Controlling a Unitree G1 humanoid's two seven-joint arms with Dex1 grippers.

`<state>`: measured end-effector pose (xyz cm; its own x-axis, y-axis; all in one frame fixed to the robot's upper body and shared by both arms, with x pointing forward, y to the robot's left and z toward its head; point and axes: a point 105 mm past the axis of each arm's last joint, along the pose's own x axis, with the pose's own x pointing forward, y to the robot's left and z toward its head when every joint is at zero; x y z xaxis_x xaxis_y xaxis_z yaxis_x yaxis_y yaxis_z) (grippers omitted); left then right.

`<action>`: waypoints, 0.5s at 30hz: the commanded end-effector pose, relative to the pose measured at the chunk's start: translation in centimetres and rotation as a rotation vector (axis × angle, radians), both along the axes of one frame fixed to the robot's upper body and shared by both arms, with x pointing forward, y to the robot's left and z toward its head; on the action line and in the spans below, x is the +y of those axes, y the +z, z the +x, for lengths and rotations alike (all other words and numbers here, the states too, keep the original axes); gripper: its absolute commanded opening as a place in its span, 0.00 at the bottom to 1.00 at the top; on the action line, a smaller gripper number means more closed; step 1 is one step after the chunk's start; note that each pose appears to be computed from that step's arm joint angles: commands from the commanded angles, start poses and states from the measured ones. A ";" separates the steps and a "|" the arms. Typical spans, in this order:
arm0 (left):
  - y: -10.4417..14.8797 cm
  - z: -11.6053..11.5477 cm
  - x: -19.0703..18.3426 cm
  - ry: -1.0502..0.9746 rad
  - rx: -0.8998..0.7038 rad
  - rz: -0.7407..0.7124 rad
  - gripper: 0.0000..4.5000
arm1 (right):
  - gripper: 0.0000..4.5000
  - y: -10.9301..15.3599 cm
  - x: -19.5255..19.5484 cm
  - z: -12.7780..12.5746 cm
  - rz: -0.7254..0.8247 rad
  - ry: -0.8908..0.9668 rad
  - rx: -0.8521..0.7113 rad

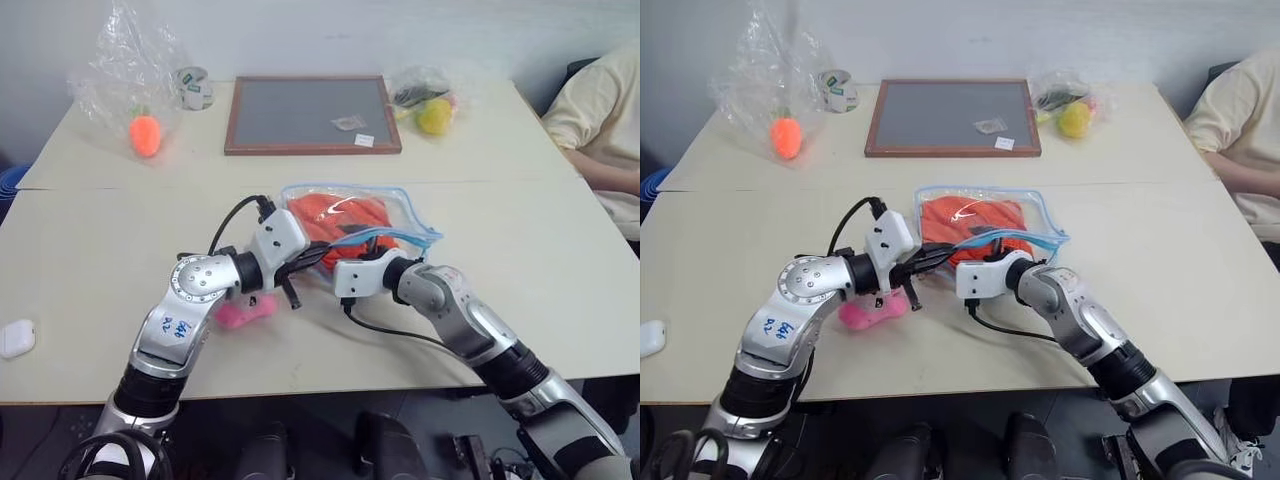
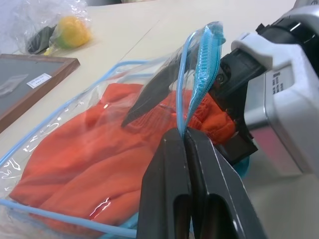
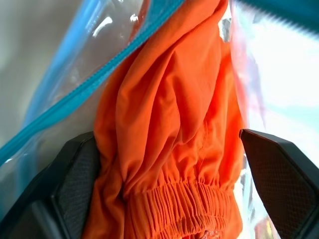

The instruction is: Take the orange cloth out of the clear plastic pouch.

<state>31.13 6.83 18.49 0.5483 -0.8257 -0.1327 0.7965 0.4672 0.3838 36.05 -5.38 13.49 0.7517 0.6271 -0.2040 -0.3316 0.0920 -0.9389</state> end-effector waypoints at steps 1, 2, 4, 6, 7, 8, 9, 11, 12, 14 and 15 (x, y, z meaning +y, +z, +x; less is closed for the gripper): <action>1.6 -0.4 -0.3 -0.022 -0.052 -0.031 0.00 | 0.79 -4.6 -2.7 1.0 -0.099 -0.110 0.106; 1.6 -0.4 -0.3 -0.018 -0.049 -0.038 0.00 | 0.71 -4.8 -2.9 1.1 -0.099 -0.116 0.115; 1.7 -0.3 -0.2 -0.014 -0.044 -0.047 0.00 | 0.56 -5.2 -3.0 1.2 -0.099 -0.119 0.127; 1.7 -0.3 -0.2 -0.012 -0.041 -0.051 0.00 | 0.40 -5.7 -3.1 1.1 -0.104 -0.113 0.144; 1.7 -0.3 -0.2 -0.011 -0.039 -0.054 0.00 | 0.32 -5.8 -3.1 1.1 -0.102 -0.113 0.148; 1.8 -0.3 -0.2 -0.008 -0.032 -0.068 0.00 | 0.24 -5.9 -3.1 1.0 -0.099 -0.108 0.157; 1.8 -0.3 -0.2 -0.006 -0.027 -0.078 0.00 | 0.16 -6.0 -3.1 0.9 -0.097 -0.105 0.163; 2.4 -0.1 -0.3 0.007 -0.001 -0.140 0.00 | 0.01 -5.9 -2.8 0.7 -0.098 -0.085 0.163; 2.6 0.0 -0.3 0.012 0.008 -0.160 0.00 | 0.01 -5.8 -2.7 0.6 -0.100 -0.077 0.159; 3.0 0.4 -0.4 0.031 0.033 -0.215 0.00 | 0.01 -5.4 -2.4 0.4 -0.121 -0.046 0.139; 3.2 0.6 -0.5 0.043 0.049 -0.243 0.00 | 0.01 -5.1 -2.2 0.3 -0.132 -0.026 0.121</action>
